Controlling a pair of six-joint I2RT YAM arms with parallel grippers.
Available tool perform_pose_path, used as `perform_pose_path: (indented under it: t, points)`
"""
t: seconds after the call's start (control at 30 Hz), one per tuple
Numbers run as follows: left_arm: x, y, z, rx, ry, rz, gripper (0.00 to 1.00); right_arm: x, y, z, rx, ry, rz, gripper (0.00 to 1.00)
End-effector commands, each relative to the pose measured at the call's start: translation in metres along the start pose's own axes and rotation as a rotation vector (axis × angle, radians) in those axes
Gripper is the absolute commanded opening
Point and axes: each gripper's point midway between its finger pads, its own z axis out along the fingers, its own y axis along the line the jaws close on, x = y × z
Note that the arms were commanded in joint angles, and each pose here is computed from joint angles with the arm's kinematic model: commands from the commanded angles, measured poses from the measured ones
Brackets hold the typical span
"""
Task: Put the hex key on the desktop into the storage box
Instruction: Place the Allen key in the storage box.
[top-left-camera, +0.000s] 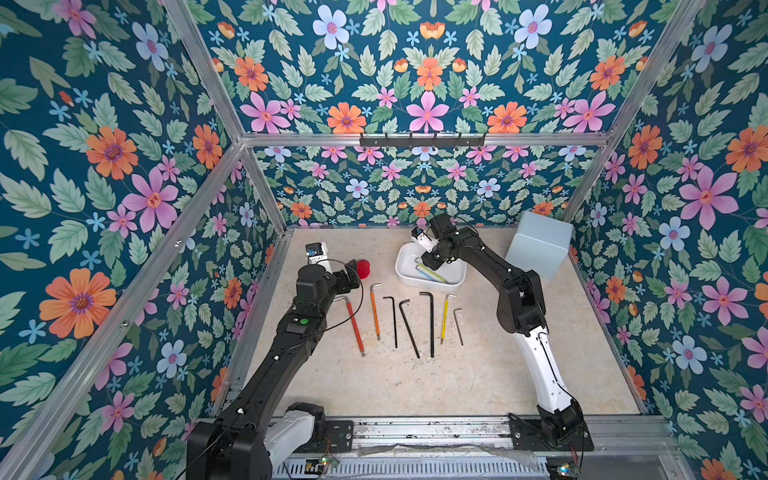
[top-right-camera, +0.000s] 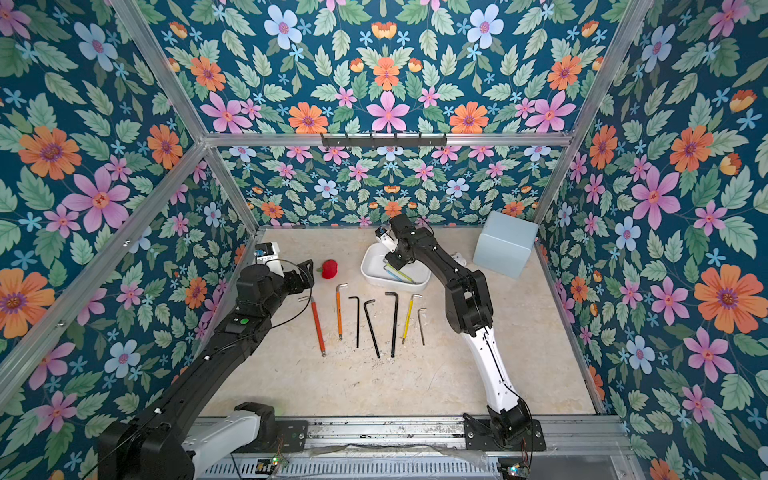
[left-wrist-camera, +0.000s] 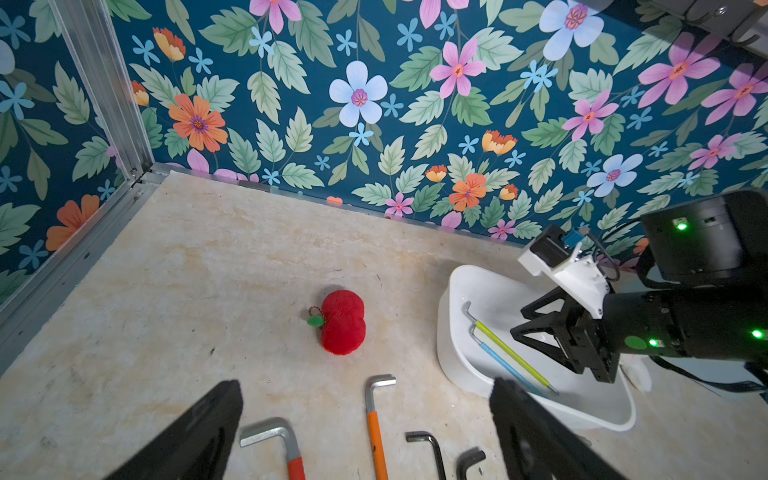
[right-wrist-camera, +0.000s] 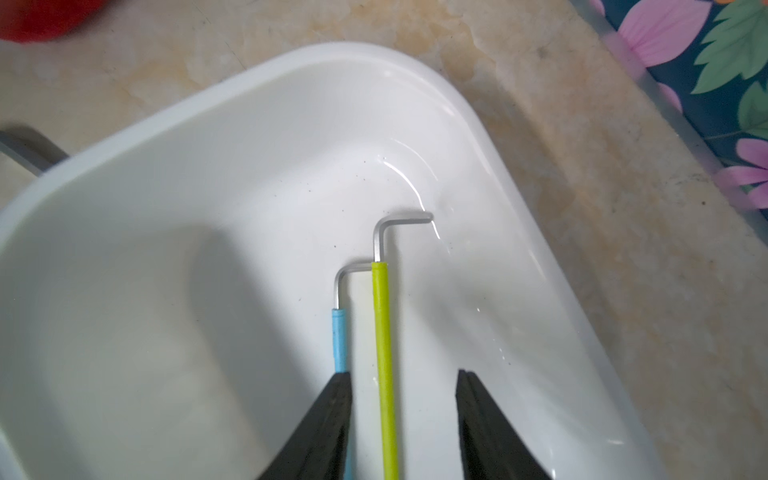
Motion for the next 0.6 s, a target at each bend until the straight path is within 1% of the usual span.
perform_pose_path:
  t: [0.0, 0.17, 0.3, 0.43, 0.57]
  points:
    - [-0.004, -0.002, -0.001, 0.010, -0.018, -0.009, 0.99, -0.025, -0.003, -0.021, 0.013, -0.084, 0.036, 0.49]
    - [-0.006, -0.003, -0.003, 0.013, -0.023, -0.012, 0.99, -0.050, -0.007, -0.068, 0.027, -0.197, 0.113, 0.49]
    - [-0.005, -0.003, -0.003, 0.015, -0.020, -0.012, 0.99, -0.055, -0.008, -0.111, 0.047, -0.280, 0.224, 0.49]
    - [-0.004, -0.004, -0.003, 0.020, -0.017, -0.011, 0.99, -0.040, -0.010, -0.154, 0.102, -0.345, 0.356, 0.50]
    - [-0.003, -0.006, -0.003, 0.034, -0.013, -0.008, 0.99, -0.001, -0.013, -0.190, 0.188, -0.352, 0.484, 0.52]
